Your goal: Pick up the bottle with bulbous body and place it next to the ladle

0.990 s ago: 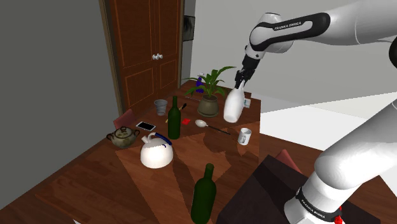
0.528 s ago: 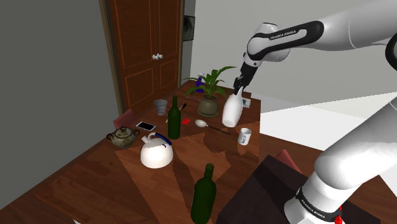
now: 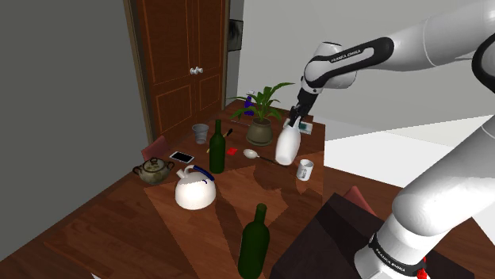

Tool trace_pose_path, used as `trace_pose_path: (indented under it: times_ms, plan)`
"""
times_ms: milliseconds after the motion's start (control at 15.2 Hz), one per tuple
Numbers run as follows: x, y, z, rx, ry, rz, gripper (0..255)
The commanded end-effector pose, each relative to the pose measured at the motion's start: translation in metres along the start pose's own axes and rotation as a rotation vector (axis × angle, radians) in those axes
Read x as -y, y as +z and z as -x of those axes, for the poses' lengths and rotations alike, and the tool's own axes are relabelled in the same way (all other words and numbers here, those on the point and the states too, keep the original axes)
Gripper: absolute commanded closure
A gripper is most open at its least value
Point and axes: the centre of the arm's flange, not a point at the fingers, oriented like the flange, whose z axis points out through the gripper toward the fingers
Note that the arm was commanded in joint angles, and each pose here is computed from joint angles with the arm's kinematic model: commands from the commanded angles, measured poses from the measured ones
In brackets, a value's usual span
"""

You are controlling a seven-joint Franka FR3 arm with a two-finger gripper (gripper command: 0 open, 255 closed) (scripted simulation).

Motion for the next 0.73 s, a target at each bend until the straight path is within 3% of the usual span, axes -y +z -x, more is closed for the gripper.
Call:
trace_pose_path:
  times_ms: [0, 660]
  plan:
    - [0.0, 0.011, 0.003, -0.001, 0.0, 0.0, 255]
    - [0.0, 0.063, 0.013, -0.001, 0.0, 0.0, 255]
